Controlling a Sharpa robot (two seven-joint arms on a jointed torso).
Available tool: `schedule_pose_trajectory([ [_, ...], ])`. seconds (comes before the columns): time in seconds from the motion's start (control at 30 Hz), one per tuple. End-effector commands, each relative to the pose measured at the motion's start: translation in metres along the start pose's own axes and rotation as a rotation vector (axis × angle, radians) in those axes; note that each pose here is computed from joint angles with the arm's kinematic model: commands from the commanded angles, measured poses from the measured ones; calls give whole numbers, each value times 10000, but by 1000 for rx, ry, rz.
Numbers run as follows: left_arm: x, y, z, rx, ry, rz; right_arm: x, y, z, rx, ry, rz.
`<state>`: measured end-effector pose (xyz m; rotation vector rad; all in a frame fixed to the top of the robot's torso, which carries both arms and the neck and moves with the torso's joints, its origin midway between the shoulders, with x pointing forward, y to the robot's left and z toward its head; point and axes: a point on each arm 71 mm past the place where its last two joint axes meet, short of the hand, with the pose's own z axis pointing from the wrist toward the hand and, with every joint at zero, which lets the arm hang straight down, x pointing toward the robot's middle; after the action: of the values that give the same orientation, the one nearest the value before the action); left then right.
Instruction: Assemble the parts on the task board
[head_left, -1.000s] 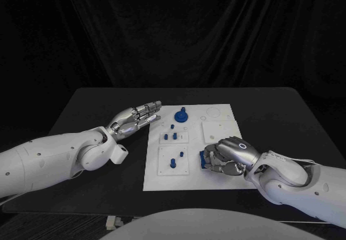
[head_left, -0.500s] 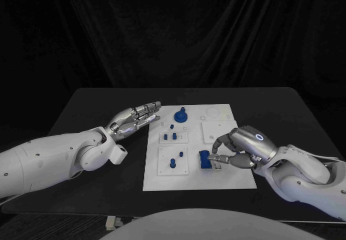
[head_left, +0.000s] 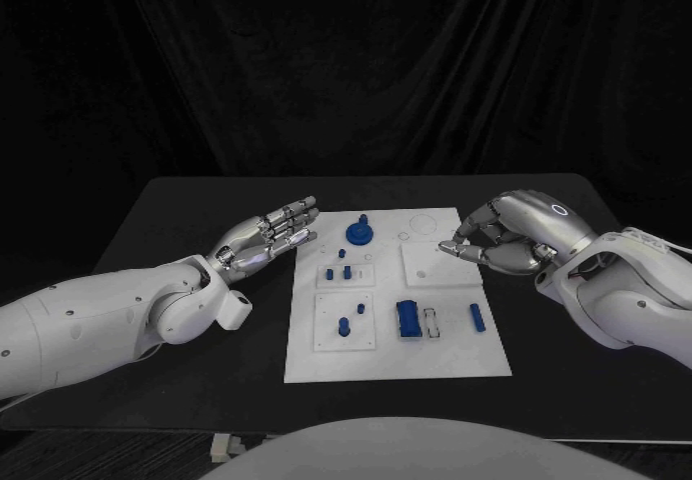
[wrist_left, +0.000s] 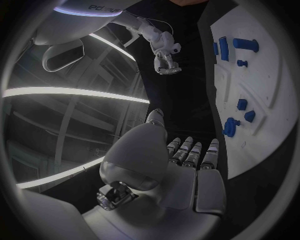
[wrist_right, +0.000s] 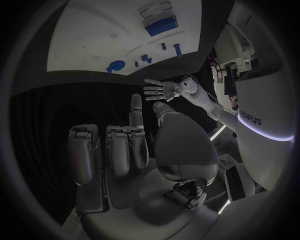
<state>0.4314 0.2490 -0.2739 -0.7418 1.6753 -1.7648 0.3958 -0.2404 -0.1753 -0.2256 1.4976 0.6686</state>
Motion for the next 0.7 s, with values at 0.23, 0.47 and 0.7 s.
schedule_pose_trajectory([
  [0.23,-6,-97,-37,114,-32,21,156,-351,-12,334,353,-99],
  [0.47,-5,-107,-49,120,-34,22,227,-413,9,441,457,-158],
  [0.7,1,-111,-48,124,-35,22,317,-399,65,485,563,-219],
])
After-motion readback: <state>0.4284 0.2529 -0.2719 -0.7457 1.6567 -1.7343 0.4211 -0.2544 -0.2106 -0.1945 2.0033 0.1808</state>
